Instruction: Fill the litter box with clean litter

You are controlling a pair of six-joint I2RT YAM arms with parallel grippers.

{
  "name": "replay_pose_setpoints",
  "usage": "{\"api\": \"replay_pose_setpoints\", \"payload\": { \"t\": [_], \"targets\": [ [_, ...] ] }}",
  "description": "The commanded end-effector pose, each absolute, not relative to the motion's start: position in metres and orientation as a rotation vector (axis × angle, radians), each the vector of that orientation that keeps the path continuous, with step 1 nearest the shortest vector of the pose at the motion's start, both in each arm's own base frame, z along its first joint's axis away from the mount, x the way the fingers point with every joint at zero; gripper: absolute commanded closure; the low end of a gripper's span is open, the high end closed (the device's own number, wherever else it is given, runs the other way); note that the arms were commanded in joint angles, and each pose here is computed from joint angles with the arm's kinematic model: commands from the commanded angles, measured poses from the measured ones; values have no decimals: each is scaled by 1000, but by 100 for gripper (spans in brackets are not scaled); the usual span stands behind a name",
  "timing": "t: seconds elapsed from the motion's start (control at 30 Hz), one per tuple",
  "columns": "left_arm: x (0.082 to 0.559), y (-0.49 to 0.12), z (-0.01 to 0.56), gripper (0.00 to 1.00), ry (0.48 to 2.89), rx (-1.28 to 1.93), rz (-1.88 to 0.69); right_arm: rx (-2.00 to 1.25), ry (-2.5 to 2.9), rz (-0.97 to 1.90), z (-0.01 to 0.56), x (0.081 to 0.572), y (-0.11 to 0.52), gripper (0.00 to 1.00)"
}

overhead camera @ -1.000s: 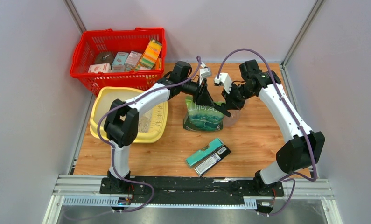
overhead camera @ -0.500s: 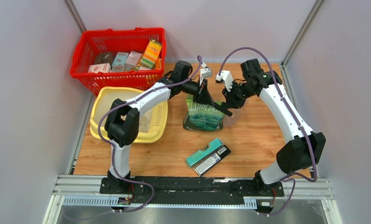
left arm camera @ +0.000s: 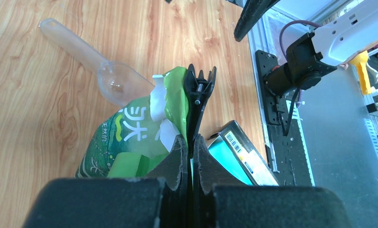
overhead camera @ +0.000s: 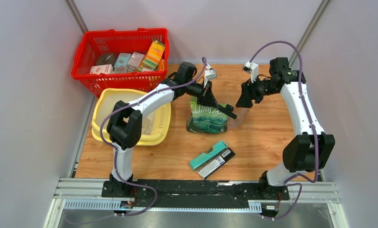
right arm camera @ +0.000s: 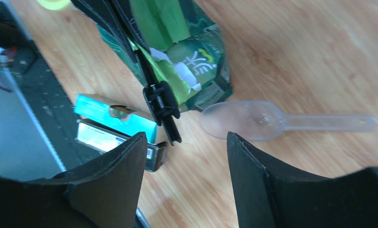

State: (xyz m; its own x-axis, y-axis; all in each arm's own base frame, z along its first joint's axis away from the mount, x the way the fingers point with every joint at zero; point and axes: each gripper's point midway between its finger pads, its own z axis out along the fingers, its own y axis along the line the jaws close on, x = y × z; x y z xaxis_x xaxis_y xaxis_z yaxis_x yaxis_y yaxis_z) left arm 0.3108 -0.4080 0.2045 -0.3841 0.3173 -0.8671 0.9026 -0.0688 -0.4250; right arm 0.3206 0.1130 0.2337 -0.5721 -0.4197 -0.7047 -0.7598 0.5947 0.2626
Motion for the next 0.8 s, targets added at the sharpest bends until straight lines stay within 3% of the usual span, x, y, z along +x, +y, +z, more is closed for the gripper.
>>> {"api": "replay_pose_setpoints", "payload": {
  "t": [0.0,0.27,0.57,0.77],
  "targets": [
    [310,-413,216,100,1636,1337,-1453,-857,2189,1070,240,303,135,34],
    [308,-411,216,100,1651,1330,-1461,-899,2166,1193,235,297,142,31],
    [307,-412,215,100,1662,1316,-1473,-916,2187,1229,223,299,144,37],
    [307,-412,213,100,1668,1314,-1476,-936,2160,1262,225,299,150,47]
  ]
}}
